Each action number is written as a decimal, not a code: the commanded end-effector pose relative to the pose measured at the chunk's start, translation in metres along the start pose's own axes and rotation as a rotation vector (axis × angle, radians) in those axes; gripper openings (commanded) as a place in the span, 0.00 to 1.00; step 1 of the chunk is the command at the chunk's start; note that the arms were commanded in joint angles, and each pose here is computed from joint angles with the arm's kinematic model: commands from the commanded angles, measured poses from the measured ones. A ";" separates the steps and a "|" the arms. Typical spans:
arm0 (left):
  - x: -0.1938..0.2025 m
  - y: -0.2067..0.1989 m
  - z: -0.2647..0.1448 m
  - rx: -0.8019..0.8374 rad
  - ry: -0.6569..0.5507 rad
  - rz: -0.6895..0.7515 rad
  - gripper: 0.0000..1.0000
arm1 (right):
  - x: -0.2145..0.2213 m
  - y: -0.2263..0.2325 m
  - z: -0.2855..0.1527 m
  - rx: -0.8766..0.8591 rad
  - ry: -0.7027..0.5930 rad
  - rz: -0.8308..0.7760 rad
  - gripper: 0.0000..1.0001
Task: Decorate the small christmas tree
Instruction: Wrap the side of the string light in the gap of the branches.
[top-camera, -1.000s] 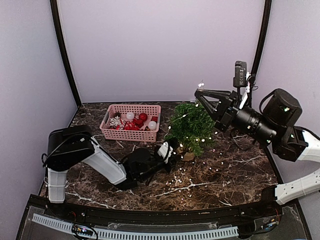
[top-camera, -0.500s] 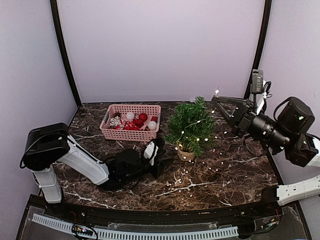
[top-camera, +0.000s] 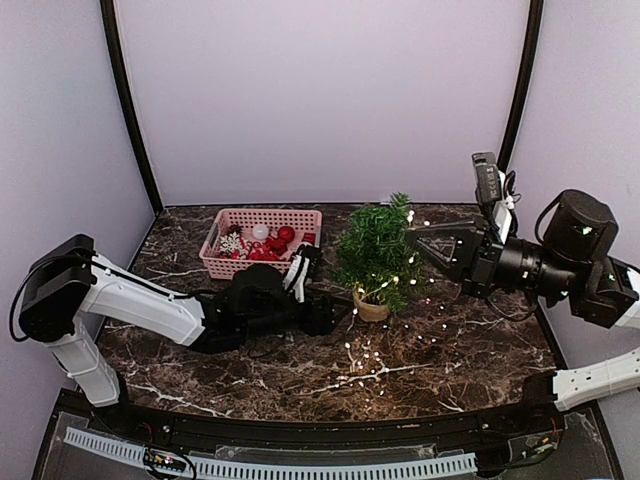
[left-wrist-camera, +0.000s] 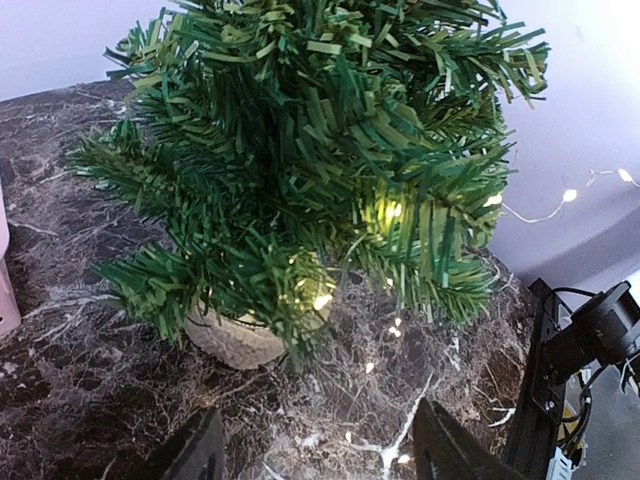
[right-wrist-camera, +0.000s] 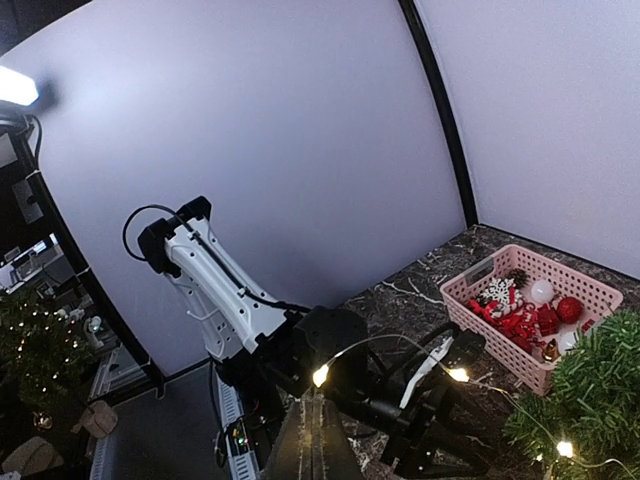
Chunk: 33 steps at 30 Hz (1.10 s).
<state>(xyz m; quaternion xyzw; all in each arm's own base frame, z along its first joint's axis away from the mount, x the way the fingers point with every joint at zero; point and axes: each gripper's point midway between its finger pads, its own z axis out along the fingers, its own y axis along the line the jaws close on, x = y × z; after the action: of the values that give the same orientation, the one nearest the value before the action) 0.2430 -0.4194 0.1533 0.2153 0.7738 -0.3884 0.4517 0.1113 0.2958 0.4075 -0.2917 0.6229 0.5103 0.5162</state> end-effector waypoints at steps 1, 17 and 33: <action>-0.020 -0.006 -0.003 0.051 0.012 -0.120 0.71 | -0.009 0.027 -0.003 -0.142 0.011 0.021 0.00; -0.040 -0.001 0.018 0.059 0.011 -0.151 0.69 | -0.025 0.051 -0.016 -0.264 -0.030 0.024 0.00; -0.050 0.022 0.021 0.000 -0.016 -0.178 0.06 | -0.001 0.025 -0.030 -0.134 0.029 0.156 0.00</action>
<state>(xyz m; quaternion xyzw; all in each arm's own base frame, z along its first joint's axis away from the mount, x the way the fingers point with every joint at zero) 0.2842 -0.4258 0.1679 0.1518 0.7936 -0.4251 0.4079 0.0704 0.2779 0.4321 -0.3115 0.5815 0.5950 0.4592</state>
